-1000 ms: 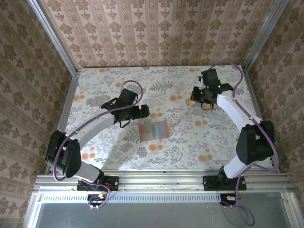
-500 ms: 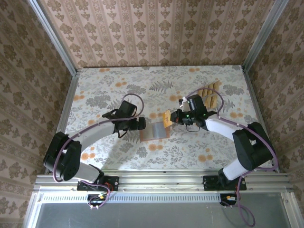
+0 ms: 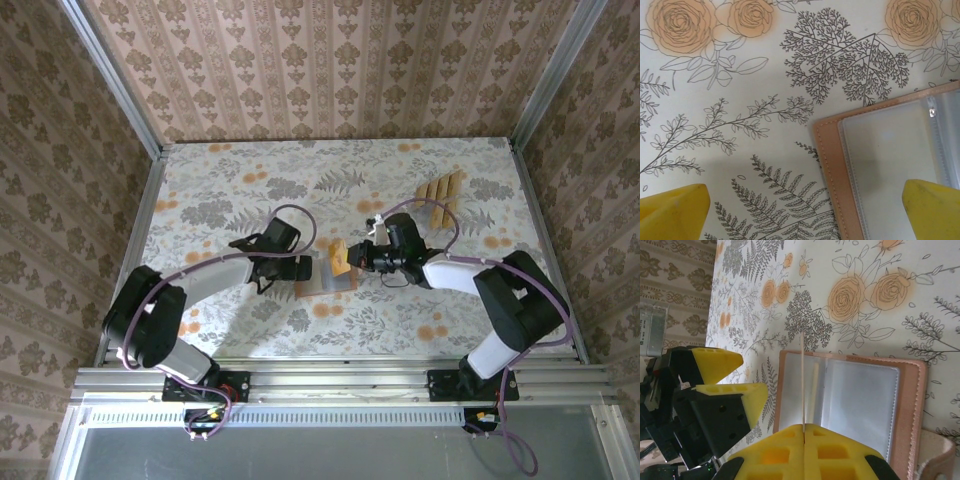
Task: Put the credit cards into the card holder
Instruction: Insert the credit card into the card slot.
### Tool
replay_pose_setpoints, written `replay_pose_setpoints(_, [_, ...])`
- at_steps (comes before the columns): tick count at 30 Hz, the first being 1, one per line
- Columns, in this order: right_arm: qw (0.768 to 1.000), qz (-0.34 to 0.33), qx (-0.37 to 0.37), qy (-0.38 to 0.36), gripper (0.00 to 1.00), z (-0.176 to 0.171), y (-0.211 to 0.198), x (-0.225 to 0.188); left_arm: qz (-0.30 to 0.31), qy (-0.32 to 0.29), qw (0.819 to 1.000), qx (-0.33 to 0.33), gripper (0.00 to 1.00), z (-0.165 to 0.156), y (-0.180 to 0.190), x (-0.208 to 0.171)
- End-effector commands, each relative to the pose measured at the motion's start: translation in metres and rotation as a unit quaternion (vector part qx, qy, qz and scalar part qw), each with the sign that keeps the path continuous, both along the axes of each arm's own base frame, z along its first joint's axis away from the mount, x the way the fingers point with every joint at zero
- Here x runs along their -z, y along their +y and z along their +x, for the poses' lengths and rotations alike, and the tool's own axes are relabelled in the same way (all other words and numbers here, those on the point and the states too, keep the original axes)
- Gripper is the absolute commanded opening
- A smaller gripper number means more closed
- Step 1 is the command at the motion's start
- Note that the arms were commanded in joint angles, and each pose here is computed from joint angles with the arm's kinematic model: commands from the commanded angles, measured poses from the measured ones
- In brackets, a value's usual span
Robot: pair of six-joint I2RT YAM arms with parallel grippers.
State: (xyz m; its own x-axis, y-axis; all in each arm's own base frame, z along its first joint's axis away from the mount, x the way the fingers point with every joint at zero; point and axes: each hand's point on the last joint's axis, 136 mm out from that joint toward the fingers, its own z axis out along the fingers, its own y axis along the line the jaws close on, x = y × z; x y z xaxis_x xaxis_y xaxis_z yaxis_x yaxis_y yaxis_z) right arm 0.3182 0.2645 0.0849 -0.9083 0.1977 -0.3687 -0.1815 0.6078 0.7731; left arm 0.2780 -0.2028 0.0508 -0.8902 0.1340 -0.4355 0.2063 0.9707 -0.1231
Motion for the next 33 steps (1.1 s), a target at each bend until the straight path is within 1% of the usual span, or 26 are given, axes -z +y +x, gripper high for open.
replay_pose_setpoints(1, [1.000,0.005,-0.011,0.000,0.00,-0.003,0.008,0.005,0.007,-0.017,1.000,0.014,1.00,0.008,-0.008,-0.005])
replay_pose_setpoints(11, [1.000,0.002,-0.015,0.016,0.00,-0.006,0.016,0.022,0.015,-0.007,1.000,0.016,1.00,0.002,-0.012,0.012])
replay_pose_setpoints(18, [1.000,-0.004,-0.006,0.028,0.00,-0.007,0.013,0.036,0.023,-0.001,1.000,0.018,1.00,-0.001,-0.011,0.021])
replay_pose_setpoints(23, [0.999,-0.013,0.001,0.036,0.00,-0.010,0.009,0.048,0.029,0.004,0.999,0.017,1.00,-0.004,-0.007,0.026])
replay_pose_setpoints(33, [0.999,-0.015,0.012,0.044,0.00,-0.012,0.004,0.057,0.050,0.013,0.999,0.013,1.00,-0.013,0.006,0.034])
